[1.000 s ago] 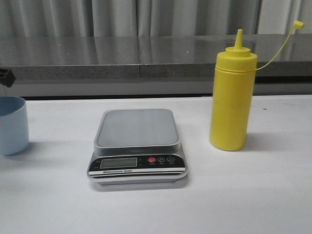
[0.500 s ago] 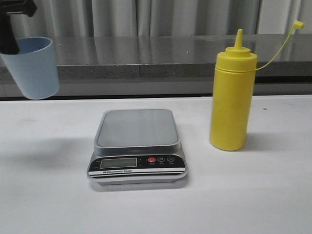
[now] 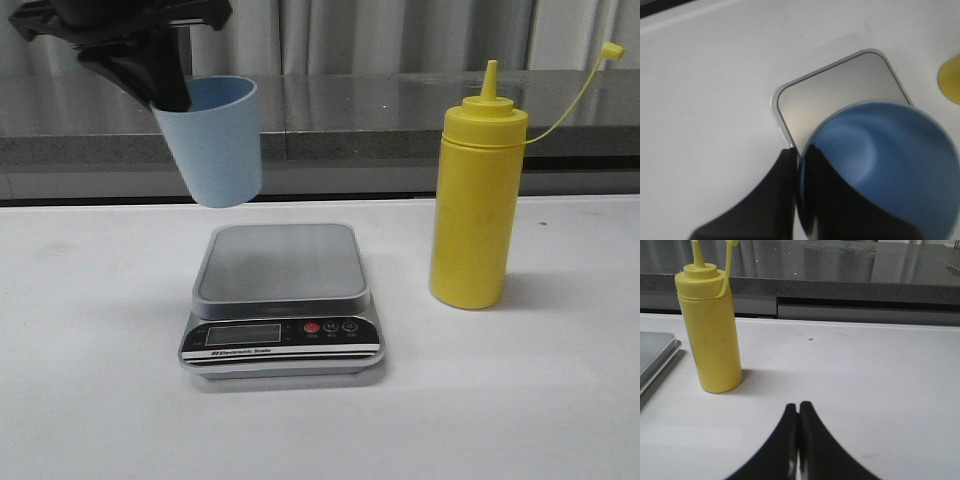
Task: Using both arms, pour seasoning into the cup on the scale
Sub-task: 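Carry the cup with the left gripper and lower it onto the scale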
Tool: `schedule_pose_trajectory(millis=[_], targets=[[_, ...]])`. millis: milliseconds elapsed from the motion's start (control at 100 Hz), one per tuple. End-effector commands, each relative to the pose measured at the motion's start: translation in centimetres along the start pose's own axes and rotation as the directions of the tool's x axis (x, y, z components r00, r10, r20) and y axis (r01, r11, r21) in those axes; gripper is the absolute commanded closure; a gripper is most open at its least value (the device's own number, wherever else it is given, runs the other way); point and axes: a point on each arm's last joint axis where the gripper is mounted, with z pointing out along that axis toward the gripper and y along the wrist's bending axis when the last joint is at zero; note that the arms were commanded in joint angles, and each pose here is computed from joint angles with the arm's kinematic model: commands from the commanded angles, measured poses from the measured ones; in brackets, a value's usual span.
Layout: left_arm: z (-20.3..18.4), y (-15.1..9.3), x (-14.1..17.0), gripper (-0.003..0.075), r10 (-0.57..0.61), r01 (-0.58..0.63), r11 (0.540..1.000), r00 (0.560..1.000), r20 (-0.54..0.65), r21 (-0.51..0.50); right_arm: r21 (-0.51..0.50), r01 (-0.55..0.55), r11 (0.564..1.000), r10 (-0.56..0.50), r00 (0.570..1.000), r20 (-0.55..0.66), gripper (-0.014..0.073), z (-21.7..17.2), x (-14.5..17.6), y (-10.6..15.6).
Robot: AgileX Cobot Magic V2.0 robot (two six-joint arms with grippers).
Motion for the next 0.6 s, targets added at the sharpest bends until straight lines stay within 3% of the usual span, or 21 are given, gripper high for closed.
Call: schedule_pose_trajectory(millis=[0,590], targets=[[-1.5,-1.1,-2.0,0.0740,0.002,-0.005,1.000,0.994,0.108,0.030,0.002,0.001,1.000,-0.001,0.992,0.123,0.0662,-0.4,-1.6,0.0],[3.4,-1.9,-2.6,0.0740,-0.011,0.011,0.999,1.000,0.001,0.052,0.002,0.001,1.000,-0.001,0.992,0.123,0.0662,-0.4,-1.6,0.0]])
